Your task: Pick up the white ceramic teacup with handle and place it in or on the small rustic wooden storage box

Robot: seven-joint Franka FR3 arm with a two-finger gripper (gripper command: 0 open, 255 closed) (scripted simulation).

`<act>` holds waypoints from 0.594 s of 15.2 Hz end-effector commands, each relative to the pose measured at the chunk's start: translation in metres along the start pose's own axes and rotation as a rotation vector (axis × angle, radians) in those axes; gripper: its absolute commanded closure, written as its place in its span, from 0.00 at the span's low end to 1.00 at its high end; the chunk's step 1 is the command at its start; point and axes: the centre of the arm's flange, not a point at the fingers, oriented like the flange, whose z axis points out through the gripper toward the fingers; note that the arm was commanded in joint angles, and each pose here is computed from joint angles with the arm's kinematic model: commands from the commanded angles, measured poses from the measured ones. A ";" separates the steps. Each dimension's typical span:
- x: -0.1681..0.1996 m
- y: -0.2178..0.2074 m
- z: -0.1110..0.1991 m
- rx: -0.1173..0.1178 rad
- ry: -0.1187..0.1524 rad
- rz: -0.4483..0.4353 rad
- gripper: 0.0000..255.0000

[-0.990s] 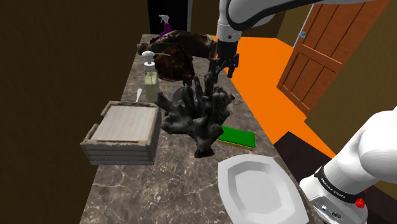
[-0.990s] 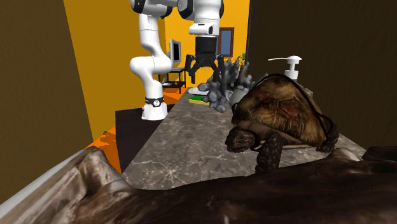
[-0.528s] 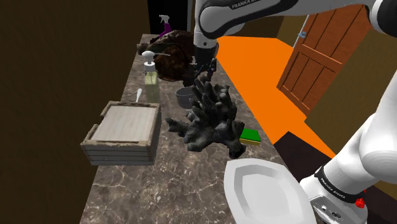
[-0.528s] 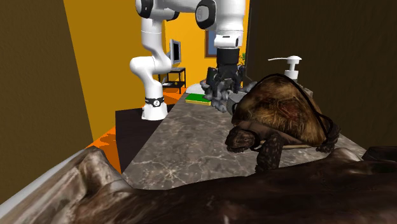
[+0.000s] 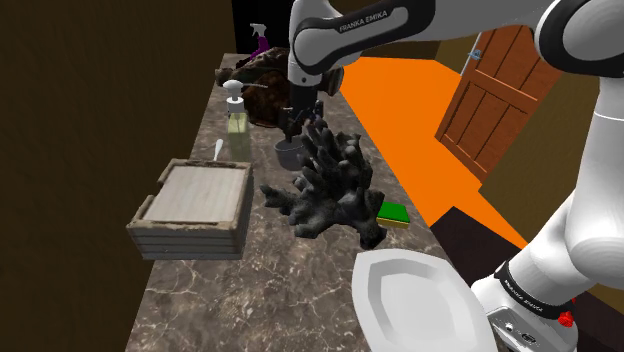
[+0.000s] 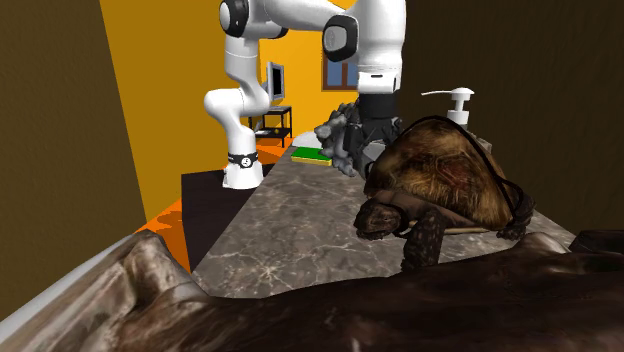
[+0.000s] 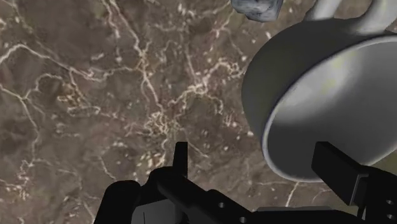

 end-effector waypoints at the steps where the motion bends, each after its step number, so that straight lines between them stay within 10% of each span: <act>1: 0.001 0.001 0.010 0.000 0.000 0.000 0.00; 9: 0.001 0.001 0.018 0.000 0.000 0.000 0.00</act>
